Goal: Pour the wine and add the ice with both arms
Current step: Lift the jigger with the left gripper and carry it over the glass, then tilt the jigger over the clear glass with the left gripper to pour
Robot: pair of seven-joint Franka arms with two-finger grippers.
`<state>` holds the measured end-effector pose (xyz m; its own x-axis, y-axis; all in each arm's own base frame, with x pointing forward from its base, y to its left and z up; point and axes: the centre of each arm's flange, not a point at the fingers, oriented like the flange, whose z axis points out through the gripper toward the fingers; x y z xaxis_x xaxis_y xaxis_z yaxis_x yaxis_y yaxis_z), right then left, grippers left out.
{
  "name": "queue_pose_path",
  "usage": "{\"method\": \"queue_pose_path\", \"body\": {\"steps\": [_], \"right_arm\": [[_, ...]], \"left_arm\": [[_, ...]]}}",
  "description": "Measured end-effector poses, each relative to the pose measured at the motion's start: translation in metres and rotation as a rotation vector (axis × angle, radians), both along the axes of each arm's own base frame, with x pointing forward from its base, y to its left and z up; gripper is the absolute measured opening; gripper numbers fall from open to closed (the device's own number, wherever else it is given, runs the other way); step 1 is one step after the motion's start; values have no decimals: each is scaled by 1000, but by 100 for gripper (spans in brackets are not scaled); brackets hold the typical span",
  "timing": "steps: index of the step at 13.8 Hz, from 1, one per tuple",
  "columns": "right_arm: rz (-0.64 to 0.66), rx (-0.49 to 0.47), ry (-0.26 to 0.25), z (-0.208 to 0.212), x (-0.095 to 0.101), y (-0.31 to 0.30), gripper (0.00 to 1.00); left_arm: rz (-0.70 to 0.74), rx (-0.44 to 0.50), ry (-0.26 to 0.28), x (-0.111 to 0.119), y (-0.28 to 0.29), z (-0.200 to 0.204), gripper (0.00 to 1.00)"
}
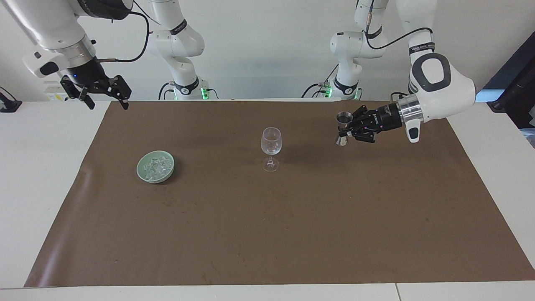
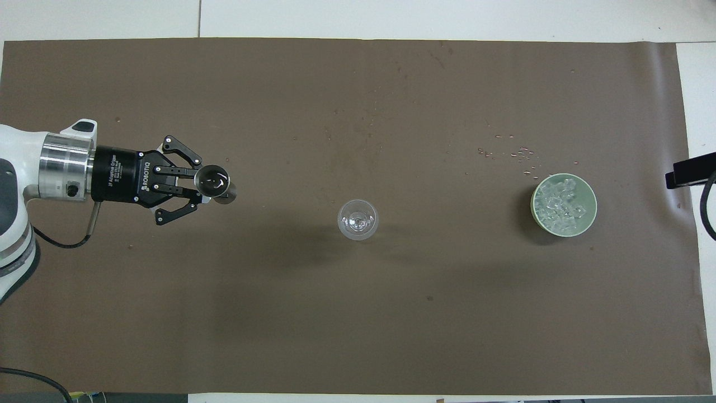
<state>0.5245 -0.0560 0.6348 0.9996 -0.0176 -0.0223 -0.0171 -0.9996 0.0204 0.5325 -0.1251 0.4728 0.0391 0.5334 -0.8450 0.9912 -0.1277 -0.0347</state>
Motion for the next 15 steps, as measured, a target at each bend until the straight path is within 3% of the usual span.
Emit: {"method": "queue_pose_path", "body": {"steps": [2,4,9,15], "right_arm": [[0,0,0,0,0,0,100],[0,0,0,0,0,0,100],[0,0,0,0,0,0,100],[0,0,0,0,0,0,100]], "left_arm": [[18,61,48,-6,-37,2,21],[20,124,62,-14,-74,2,21],[-20,269,32,-38,-138,-3,21],[-28,455,4,-49,-157,-9,21]]}}
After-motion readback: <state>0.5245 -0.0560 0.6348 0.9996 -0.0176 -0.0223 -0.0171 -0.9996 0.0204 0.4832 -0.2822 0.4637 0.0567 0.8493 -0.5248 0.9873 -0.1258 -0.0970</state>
